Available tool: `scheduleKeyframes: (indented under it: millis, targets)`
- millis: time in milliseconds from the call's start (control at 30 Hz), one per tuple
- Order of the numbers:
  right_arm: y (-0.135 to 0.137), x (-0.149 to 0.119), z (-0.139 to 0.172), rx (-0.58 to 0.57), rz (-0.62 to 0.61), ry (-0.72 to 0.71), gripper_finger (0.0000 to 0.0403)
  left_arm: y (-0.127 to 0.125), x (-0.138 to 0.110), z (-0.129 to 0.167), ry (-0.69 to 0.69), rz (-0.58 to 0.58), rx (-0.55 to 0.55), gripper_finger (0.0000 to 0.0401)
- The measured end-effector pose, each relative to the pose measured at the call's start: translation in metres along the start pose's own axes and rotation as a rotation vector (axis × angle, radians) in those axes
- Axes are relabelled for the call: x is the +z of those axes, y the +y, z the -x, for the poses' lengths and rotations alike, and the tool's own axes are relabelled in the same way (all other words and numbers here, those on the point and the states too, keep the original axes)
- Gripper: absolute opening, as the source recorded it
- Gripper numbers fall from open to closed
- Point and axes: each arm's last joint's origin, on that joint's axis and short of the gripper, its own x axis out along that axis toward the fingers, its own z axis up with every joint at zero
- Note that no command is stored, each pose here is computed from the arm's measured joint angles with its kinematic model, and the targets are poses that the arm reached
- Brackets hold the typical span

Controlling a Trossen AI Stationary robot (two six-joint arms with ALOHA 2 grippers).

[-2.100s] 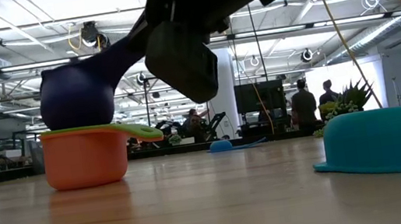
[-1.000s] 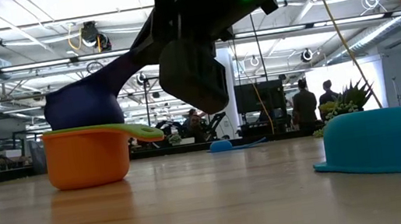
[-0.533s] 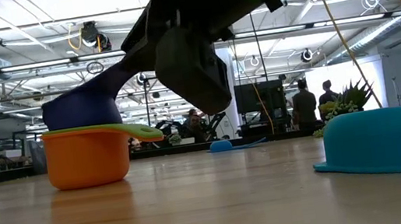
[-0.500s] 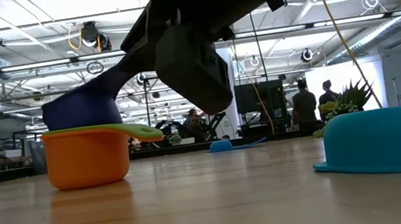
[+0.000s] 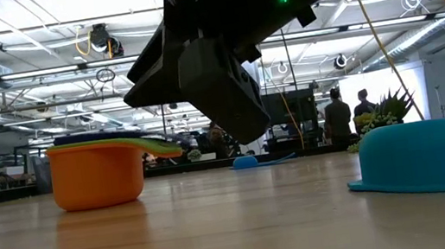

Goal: Nest measuring cups in basket
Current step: Stack the purple measuring cup on top of the green measuring cup

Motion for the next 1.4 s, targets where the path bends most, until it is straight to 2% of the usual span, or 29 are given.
scheduleKeyframes:
  millis: [300, 400, 467, 567, 700, 800, 933, 1033, 1400]
  targets:
    - [-0.003, 0.001, 0.001, -0.028, 0.002, 0.015, 0.0134, 0.000, 0.000, 0.000, 0.000, -0.003, 0.000, 0.0026]
    - [-0.012, 0.003, 0.005, -0.093, -0.048, 0.046, 0.0134, 0.000, 0.000, 0.000, 0.000, -0.005, 0.000, 0.0026]
    - [-0.020, 0.003, 0.008, -0.087, -0.102, 0.064, 0.0134, 0.000, 0.000, 0.000, 0.000, -0.006, 0.000, 0.0026]
    - [-0.032, -0.001, 0.009, -0.021, -0.233, 0.092, 0.0127, 0.000, 0.000, 0.000, 0.001, -0.005, 0.000, 0.0026]
    - [-0.050, -0.012, 0.003, 0.135, -0.460, 0.149, 0.0112, 0.000, 0.000, 0.000, 0.001, -0.004, 0.000, 0.0026]
    - [-0.055, -0.022, -0.004, 0.254, -0.560, 0.209, 0.0106, 0.000, 0.000, 0.000, 0.001, -0.004, 0.000, 0.0026]
    - [-0.057, -0.033, -0.010, 0.331, -0.613, 0.283, 0.0105, 0.000, 0.000, 0.000, 0.000, -0.003, 0.000, 0.0026]
    - [-0.058, -0.037, -0.011, 0.325, -0.618, 0.314, 0.0105, 0.000, 0.000, 0.000, 0.000, -0.003, 0.000, 0.0026]
    - [-0.058, -0.035, -0.012, 0.380, -0.627, 0.289, 0.0105, 0.000, 0.000, 0.000, -0.001, -0.003, 0.001, 0.0026]
